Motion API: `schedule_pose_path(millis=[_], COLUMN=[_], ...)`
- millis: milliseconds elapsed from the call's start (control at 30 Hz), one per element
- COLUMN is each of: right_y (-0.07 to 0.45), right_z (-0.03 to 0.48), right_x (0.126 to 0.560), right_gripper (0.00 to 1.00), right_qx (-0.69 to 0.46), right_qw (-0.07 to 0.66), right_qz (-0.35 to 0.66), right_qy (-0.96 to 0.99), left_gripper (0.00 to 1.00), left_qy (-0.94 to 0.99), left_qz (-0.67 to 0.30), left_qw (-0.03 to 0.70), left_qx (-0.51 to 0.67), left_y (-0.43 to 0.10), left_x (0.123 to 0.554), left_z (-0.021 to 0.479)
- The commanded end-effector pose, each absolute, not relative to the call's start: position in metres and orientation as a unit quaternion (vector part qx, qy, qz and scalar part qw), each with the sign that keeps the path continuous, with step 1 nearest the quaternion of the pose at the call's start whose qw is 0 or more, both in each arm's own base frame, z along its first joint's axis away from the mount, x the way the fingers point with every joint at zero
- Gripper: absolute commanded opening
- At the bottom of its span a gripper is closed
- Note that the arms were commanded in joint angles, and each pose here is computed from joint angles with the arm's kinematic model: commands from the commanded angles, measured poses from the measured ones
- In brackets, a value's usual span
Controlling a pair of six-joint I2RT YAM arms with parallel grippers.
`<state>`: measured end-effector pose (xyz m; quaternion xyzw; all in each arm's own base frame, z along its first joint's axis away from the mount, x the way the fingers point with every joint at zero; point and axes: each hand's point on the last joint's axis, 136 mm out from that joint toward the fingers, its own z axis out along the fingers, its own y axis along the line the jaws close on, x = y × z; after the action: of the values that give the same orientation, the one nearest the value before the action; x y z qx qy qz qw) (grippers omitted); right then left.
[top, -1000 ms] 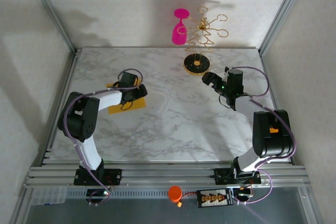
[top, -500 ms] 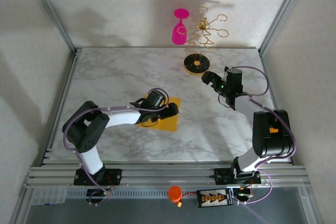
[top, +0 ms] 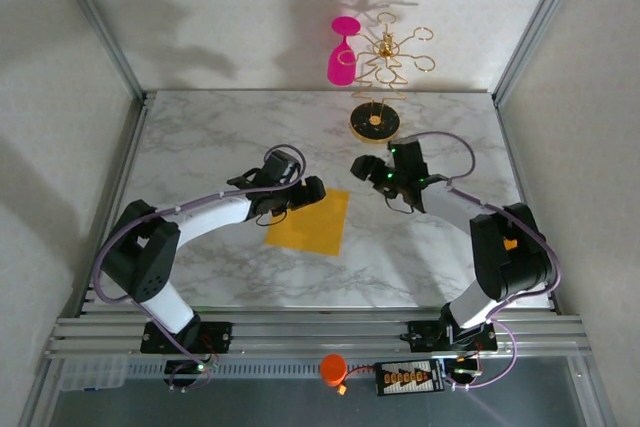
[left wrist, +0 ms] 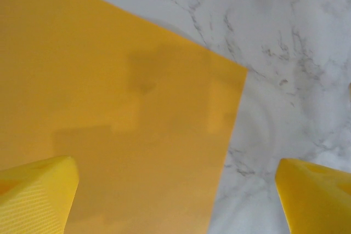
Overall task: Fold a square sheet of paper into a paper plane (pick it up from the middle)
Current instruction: Move the square sheet of paper to the center of the table, then first fold in half a square sheet of paper at the center of the table.
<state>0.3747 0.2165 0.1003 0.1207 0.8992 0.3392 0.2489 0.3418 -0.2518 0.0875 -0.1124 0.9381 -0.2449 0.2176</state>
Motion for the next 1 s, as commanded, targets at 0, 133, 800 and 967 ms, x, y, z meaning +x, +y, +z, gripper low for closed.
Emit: schedule_pose_path(millis=[0, 133, 800, 967], right_y=[0.235, 0.239, 0.155, 0.158], right_z=[0.085, 0.074, 0.094, 0.092], right_x=[0.362, 0.359, 0.366, 0.366], right_gripper=[0.71, 0.7, 0.99, 0.99], right_qx=[0.138, 0.149, 0.23, 0.227], right_qw=[0.201, 0.195, 0.305, 0.299], right_qz=[0.342, 0.335, 0.263, 0.268], right_qy=[0.907, 0.91, 0.886, 0.887], left_gripper=[0.92, 0.92, 0.99, 0.98], left_qy=[0.964, 0.978, 0.988, 0.988], left_qz=[-0.158, -0.085, -0.006, 0.008], left_qw=[0.205, 0.189, 0.147, 0.144], left_qx=[-0.065, -0.026, 0.047, 0.046], left_y=[-0.236, -0.236, -0.263, -0.258], left_x=[0.337, 0.337, 0.339, 0.338], left_z=[0.069, 0.055, 0.022, 0.017])
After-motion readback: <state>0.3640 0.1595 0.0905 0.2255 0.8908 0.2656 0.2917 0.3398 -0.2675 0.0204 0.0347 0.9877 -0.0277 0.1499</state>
